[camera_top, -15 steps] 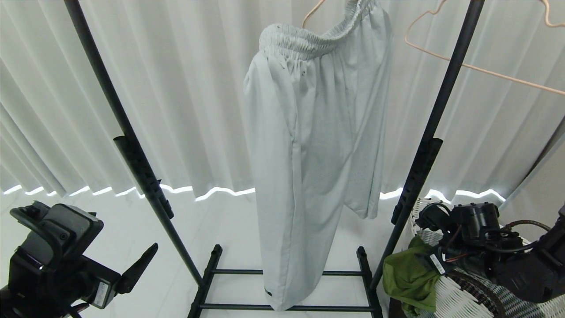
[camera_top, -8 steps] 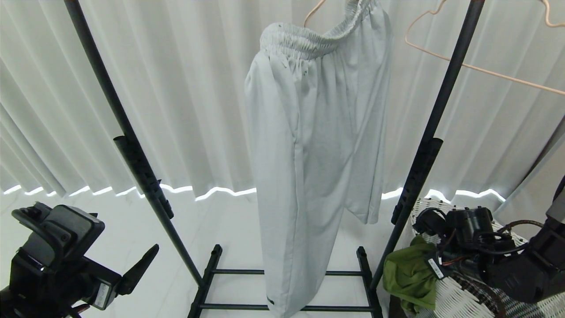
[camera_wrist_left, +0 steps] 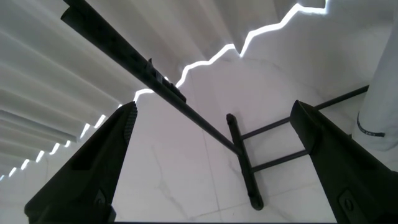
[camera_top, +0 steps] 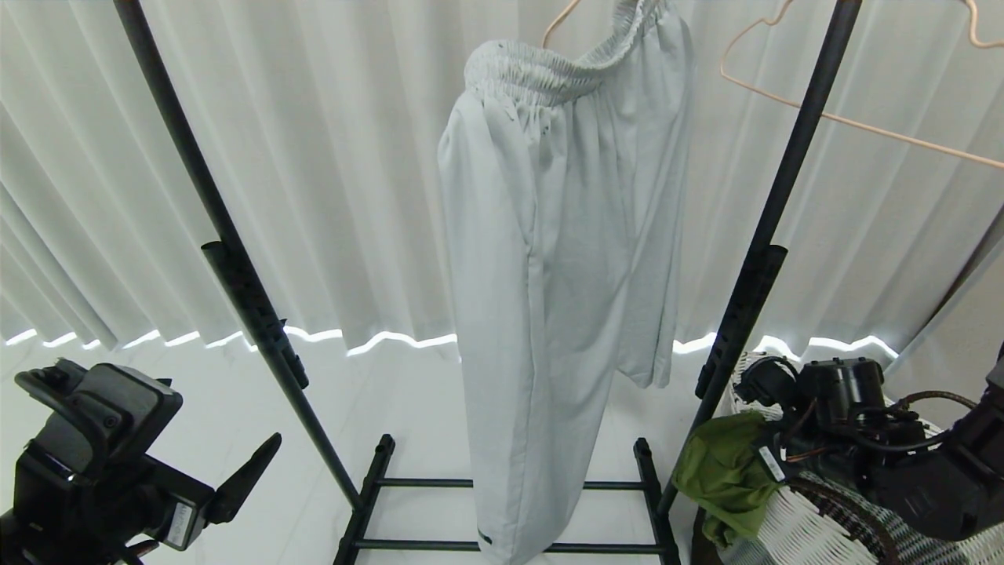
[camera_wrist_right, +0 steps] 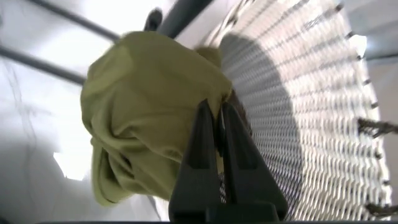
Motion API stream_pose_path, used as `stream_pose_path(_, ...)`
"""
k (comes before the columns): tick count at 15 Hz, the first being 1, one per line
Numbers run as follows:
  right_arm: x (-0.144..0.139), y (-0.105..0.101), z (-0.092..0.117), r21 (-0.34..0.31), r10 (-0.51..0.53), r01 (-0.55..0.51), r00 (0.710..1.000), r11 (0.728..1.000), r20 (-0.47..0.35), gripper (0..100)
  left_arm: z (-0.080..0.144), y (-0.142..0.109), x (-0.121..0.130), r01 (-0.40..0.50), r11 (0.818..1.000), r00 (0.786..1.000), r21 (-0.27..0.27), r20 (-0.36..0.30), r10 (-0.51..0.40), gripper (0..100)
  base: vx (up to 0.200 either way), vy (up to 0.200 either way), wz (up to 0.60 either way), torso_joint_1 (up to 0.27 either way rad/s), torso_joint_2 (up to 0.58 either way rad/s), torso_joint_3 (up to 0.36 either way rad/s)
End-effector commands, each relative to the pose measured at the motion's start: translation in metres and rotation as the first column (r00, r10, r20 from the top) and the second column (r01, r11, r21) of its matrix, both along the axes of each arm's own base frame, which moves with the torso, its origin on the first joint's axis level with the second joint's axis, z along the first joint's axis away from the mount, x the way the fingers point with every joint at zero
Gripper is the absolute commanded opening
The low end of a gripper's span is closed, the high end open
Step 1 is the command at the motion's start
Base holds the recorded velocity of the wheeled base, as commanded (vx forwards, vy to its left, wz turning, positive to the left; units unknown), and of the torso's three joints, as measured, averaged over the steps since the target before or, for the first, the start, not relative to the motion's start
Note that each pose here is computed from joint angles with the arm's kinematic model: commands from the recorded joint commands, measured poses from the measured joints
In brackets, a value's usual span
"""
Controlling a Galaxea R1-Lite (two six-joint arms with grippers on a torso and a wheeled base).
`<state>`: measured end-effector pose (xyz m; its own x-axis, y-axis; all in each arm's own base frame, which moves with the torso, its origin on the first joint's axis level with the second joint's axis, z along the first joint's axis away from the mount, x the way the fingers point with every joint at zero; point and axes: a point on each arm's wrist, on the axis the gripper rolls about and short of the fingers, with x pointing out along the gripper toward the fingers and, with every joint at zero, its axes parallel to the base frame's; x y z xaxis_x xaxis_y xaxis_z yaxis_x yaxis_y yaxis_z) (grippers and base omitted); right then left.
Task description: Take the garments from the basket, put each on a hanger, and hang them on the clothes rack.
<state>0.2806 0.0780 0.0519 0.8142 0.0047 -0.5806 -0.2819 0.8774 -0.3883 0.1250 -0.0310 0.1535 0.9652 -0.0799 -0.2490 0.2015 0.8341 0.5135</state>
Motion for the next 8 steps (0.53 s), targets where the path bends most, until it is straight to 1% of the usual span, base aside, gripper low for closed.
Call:
stream_pose_path(1,-0.009,0.003,0.033,0.033,0.017,-0.021,0.993,0.999,0.115,0,0.001,0.0,-0.001,-0.001,1.0,1.0,-0.001,0.006,0.001,100,0.0,0.0,0.0,0.0,0.0,0.0)
stream_pose_path(2,-0.014,0.005,0.046,0.046,0.028,-0.035,0.987,0.998,0.159,0,0.001,0.0,-0.001,-0.001,1.0,1.0,-0.002,0.006,0.002,100,0.0,0.0,0.0,0.0,0.0,0.0)
stream_pose_path(3,-0.017,0.006,0.054,0.054,0.034,-0.044,0.982,0.998,0.185,0,0.001,0.0,-0.001,-0.001,1.0,1.0,-0.002,0.006,0.002,100,0.0,0.0,0.0,0.0,0.0,0.0)
stream_pose_path(4,-0.028,0.011,0.074,0.07,0.062,-0.082,0.965,0.994,0.253,0,0.001,0.0,-0.001,-0.001,1.0,1.0,-0.002,0.006,0.002,100,0.0,0.0,0.0,0.0,0.0,0.0)
stream_pose_path(5,-0.035,0.014,0.084,0.079,0.079,-0.105,0.955,0.991,0.287,0,0.001,0.0,-0.001,-0.001,1.0,1.0,-0.002,0.006,0.002,100,0.0,0.0,0.0,0.0,0.0,0.0)
stream_pose_path(6,-0.044,0.018,0.098,0.083,0.103,-0.138,0.937,0.987,0.334,0,0.0,0.0,-0.001,0.0,1.0,1.0,-0.002,0.003,0.0,100,0.0,0.0,0.0,0.0,0.0,0.0)
stream_pose_path(8,-0.06,0.022,0.119,0.072,0.149,-0.193,0.904,0.979,0.401,0,0.0,0.0,-0.001,-0.001,1.0,1.0,0.002,0.002,0.001,100,0.0,0.0,0.0,0.0,0.0,0.0)
